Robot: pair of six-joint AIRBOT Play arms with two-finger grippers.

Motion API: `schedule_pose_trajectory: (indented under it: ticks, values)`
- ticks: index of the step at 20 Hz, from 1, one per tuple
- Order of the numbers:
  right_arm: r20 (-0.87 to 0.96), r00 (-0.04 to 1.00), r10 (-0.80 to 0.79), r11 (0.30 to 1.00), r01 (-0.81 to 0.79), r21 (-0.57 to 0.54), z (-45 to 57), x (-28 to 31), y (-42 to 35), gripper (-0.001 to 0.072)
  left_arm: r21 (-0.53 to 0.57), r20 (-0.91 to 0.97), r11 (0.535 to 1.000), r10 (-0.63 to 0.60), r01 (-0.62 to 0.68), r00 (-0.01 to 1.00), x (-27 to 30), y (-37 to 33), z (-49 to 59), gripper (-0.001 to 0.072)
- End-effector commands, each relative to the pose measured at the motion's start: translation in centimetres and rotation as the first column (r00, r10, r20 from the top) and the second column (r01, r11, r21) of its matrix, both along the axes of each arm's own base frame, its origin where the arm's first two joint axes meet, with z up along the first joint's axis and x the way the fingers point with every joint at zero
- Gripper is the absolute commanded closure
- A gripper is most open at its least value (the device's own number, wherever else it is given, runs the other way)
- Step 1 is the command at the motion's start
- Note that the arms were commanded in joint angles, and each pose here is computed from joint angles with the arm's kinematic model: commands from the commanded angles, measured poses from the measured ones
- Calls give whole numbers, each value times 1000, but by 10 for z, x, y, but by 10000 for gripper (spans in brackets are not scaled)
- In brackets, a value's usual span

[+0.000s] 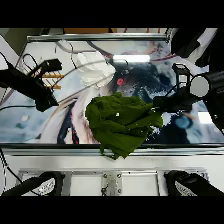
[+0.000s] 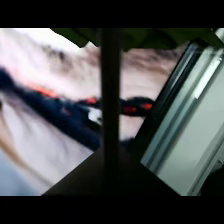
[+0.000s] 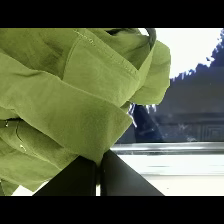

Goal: Fold the clothes and pants, and hang the long-sleeved shirts on hangers.

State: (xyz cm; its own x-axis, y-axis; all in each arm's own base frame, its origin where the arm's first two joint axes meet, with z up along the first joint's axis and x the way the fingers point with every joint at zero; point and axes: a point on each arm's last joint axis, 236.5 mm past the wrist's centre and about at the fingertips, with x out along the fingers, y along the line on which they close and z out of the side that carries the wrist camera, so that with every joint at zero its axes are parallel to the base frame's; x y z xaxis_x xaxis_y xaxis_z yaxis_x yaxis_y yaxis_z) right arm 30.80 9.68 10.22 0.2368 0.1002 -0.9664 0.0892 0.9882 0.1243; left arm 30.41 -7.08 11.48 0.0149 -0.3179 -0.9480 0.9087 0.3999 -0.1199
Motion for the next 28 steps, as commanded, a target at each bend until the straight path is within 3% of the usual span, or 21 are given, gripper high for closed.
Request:
schedule_pose_trajectory:
  ticks: [1, 4, 7, 19, 28]
  values:
    - [1, 1000, -1, 1000, 1, 0, 0, 0, 0, 702, -60, -18, 974, -218, 217, 976, -35, -10, -30, 696]
    - [1, 1000, -1, 1000, 1, 0, 0, 0, 0, 701, -175, 2, 942, -291, 287, 957, -53, -34, -48, 696]
    - [1, 1000, -1, 1000, 1, 0, 0, 0, 0, 701, -240, -45, 934, -281, 263, 959, -64, -45, -65, 696]
    - [-21, 1000, 18, 997, -16, 75, 2, -6, 18, 701, -237, -151, 915, -366, 326, 918, -59, -81, -131, 696]
    - [-76, 994, 75, 996, -72, 47, -1, -21, 13, 701, -220, -112, 931, -321, 291, 940, -41, -89, -142, 696]
